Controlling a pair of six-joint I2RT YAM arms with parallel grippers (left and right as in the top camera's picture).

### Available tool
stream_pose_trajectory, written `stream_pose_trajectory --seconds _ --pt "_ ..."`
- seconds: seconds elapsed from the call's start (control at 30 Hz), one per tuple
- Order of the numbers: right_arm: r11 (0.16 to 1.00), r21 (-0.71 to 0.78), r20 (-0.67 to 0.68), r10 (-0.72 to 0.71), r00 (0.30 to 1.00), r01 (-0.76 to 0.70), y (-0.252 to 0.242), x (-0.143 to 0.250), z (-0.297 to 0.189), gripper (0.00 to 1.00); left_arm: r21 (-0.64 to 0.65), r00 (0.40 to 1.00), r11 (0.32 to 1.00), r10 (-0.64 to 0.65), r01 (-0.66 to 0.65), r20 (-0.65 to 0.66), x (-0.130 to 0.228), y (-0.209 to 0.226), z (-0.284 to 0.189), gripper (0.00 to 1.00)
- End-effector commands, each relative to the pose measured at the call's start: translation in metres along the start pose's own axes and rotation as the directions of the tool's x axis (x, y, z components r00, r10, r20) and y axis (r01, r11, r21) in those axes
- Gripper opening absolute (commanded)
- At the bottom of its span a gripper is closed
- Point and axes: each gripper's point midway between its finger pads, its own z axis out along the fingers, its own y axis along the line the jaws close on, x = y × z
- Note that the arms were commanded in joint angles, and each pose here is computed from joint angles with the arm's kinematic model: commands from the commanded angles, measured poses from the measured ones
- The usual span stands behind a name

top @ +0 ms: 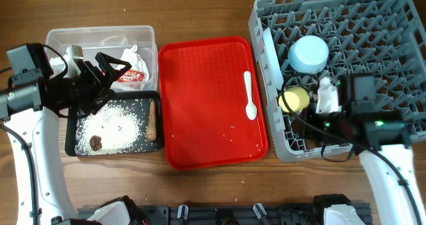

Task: Sort waste into correct bins and load items into the dishwasher rack
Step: 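Release the blue plate and raise the right gripper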

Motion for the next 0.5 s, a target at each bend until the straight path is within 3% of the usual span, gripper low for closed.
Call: stream_pose_trajectory --seconds 0.0,0.23,0.47 --pt "0.996 -0.006 -0.039 0.092 0.995 -0.092 -0.013 0.017 0.032 0.2 0.009 0.999 1.0 0.026 -0.027 0.022 -0.002 -0.004 -0.006 1.0" --pt "0.992 0.024 -0.007 0.123 0.992 -0.123 -0.034 0.019 0.067 0.24 0.008 0.999 1.0 0.027 -0.027 0.022 -0.002 -0.005 -0.006 1.0" --pt "0.996 0.009 -0.014 0.085 0.996 -0.085 -0.026 0.018 0.074 0.13 0.008 0.999 1.0 0.026 -0.027 0.022 -0.002 -0.004 -0.006 1.0"
